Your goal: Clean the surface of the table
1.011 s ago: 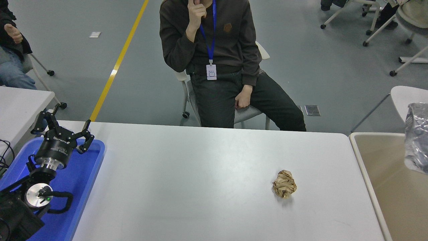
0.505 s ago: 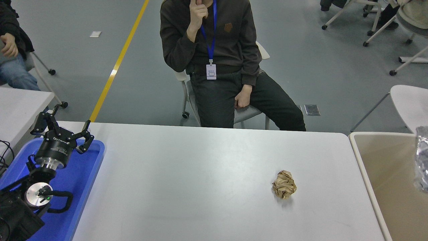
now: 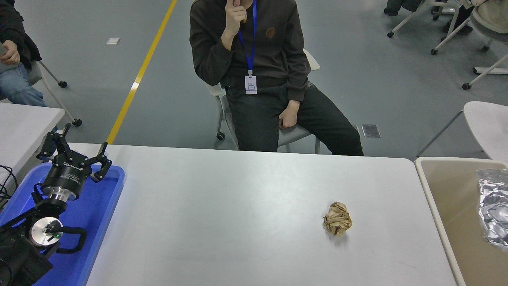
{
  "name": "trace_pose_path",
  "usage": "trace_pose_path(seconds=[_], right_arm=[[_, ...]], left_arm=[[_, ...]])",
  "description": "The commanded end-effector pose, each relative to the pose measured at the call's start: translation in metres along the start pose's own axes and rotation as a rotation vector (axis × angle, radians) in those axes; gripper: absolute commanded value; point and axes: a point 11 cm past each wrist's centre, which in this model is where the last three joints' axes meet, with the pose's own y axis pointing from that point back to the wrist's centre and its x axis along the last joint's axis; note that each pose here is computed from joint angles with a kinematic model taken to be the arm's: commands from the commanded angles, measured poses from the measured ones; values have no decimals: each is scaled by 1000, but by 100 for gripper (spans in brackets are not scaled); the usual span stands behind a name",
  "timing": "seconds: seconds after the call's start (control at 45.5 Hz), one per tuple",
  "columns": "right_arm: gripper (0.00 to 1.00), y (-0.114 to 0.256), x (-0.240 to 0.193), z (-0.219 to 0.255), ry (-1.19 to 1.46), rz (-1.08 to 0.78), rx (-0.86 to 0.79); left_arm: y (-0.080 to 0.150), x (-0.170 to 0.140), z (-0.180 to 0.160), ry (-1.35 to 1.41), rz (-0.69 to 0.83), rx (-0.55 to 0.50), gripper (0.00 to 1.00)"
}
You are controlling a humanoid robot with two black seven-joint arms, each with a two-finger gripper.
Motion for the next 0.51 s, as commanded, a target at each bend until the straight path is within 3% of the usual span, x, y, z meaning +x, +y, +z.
trace_pose_path(seconds=[0.0, 0.484], right_arm=[[0, -11, -21, -6, 93, -32, -62], [0, -24, -29, 0, 134, -26, -286]], left_arm=[[0, 0, 0, 0, 0, 0, 100], [0, 0, 0, 0, 0, 0, 100]])
